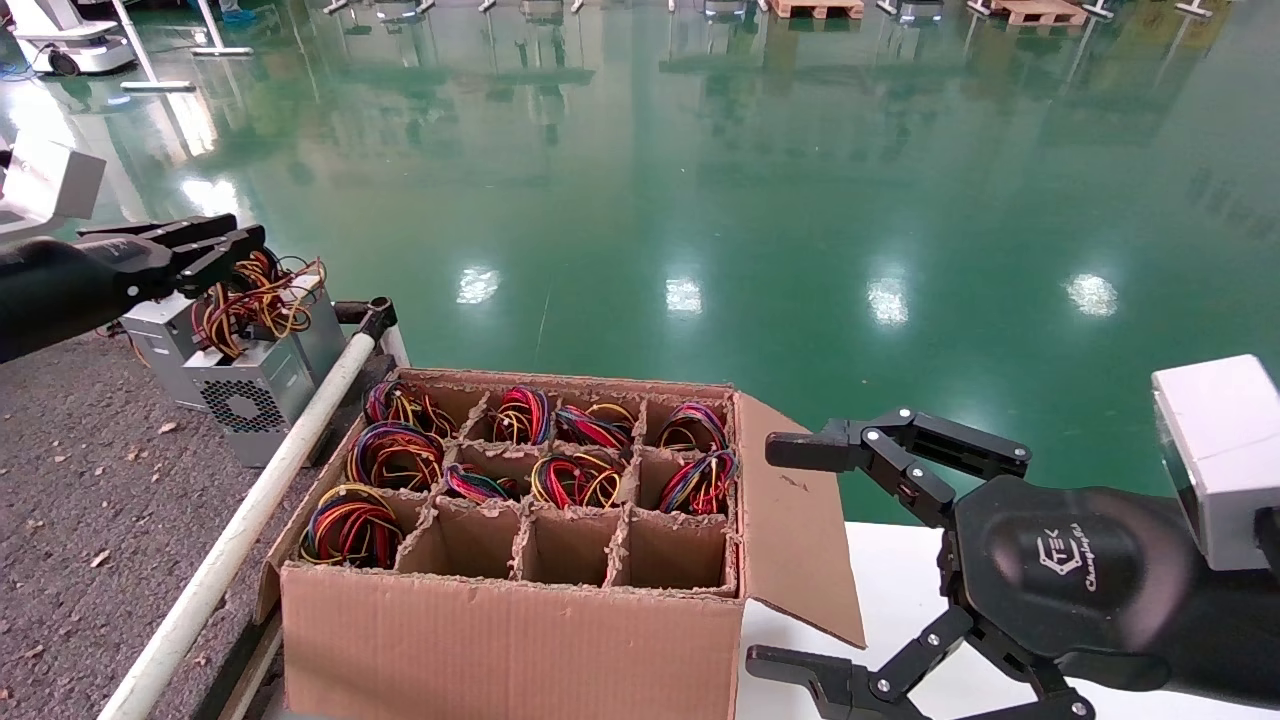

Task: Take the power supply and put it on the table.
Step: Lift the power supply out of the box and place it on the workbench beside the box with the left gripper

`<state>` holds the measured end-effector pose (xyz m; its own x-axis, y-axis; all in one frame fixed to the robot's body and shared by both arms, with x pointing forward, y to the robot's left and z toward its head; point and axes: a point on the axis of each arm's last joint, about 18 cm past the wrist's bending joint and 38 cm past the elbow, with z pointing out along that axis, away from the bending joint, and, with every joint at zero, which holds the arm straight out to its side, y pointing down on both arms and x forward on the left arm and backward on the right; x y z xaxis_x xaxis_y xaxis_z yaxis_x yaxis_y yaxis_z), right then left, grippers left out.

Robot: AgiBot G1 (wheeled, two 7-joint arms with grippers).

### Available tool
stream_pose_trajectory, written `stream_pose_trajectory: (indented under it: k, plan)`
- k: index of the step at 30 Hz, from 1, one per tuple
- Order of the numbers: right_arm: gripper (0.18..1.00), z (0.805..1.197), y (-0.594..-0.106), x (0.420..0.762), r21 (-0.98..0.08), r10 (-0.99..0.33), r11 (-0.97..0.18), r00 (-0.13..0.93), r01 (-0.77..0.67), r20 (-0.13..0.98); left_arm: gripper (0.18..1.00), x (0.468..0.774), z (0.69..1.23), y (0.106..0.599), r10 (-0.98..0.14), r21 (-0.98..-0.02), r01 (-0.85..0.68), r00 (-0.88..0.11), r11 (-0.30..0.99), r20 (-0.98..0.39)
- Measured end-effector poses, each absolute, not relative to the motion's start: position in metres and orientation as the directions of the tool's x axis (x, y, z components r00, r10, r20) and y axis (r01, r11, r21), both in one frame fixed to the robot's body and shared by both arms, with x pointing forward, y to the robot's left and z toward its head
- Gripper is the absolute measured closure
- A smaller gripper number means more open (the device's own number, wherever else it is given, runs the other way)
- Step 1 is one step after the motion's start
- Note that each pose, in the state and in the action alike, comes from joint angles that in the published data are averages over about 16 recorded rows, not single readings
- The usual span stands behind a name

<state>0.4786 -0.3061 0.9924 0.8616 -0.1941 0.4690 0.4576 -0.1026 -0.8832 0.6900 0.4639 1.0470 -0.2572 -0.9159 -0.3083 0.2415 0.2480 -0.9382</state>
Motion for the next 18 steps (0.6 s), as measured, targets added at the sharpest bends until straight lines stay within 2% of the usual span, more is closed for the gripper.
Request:
stream_pose_trajectory:
  k: [10,18]
  plan:
    - [0.179,0.992,-0.306,0.479,-0.883,-0.194,-0.103,0.862,0.458,0.469,0.703,0.687,1.051,0.464,-0.913,-0.937,0.247,-0.264,0.246,-0.309]
    - [0.179,0.992,-0.306,0.479,-0.883,-0.194,-0.103,0.862,0.458,0.469,0.507,0.68,1.075,0.462,-0.908,-0.919,0.315,-0.264,0.238,-0.325]
